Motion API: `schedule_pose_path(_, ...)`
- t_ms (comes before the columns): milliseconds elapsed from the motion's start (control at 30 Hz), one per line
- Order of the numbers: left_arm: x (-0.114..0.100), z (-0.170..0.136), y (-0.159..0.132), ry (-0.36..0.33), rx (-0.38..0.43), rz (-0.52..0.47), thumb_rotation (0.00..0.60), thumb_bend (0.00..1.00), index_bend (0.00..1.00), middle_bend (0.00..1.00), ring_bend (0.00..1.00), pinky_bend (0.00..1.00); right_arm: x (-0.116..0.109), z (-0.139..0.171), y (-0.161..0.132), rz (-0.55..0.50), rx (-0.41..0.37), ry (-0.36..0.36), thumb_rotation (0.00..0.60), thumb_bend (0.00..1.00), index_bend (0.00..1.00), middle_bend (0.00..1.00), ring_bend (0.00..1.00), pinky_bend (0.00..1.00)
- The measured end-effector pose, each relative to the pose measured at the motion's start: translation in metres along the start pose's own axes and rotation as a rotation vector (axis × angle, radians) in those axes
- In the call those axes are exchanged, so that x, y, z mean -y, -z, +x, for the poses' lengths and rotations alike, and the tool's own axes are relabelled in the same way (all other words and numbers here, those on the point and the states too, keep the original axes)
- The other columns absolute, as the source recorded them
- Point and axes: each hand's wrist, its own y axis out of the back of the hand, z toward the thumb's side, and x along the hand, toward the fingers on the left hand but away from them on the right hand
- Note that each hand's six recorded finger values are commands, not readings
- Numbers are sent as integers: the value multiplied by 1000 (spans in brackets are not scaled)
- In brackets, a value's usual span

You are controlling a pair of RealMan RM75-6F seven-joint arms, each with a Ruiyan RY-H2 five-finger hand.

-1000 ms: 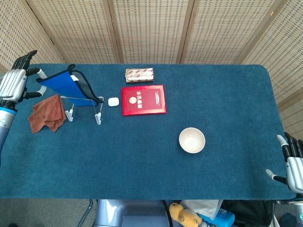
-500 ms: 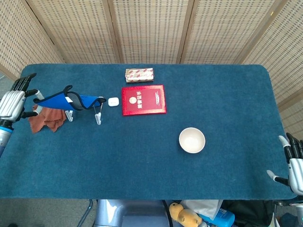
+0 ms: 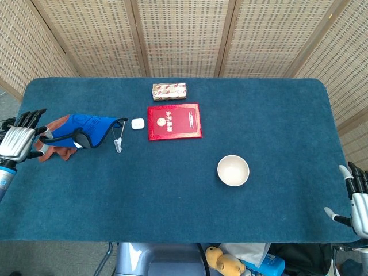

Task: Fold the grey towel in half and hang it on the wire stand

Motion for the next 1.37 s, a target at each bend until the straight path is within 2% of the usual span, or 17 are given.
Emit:
schedule_pose_path(233, -3, -10, -2, -62, 75, -98, 600, 147, 0, 0, 0, 0, -1, 1, -1, -2, -5, 2, 600, 0, 0, 0, 0, 0)
schedule_pose_path(400, 2, -18, -2, -52, 96, -114, 600, 148, 0, 0, 0, 0, -2, 2, -2, -4, -8, 4, 600, 0, 0, 0, 0, 0)
schedule_pose_path(567, -3, -27, 0, -61, 90, -125, 600, 148, 0, 0, 0, 0, -3, 3, -3, -9, -12, 8, 600, 0, 0, 0, 0, 0)
schedule_pose_path(800, -18, -60, -1, -90, 13, -128, 600, 150, 0, 0, 0, 0, -5, 5, -4, -19, -23, 12, 600, 0, 0, 0, 0, 0)
schedule_pose_path(1100, -26, -125, -29, -84, -157, -98, 600, 152, 0, 0, 0, 0, -7, 8, -6, -25, -44, 19, 600, 0, 0, 0, 0, 0)
schedule_pose_path(1233, -32, -156, -34, -115, -226, -107, 600, 152, 0, 0, 0, 0, -9, 10, -6, -30, -50, 27, 600, 0, 0, 0, 0, 0)
schedule_pose_path(1367, -33, -164, -38, -127, -216, -75, 600, 152, 0, 0, 0, 0, -10, 11, -6, -33, -51, 31, 600, 0, 0, 0, 0, 0)
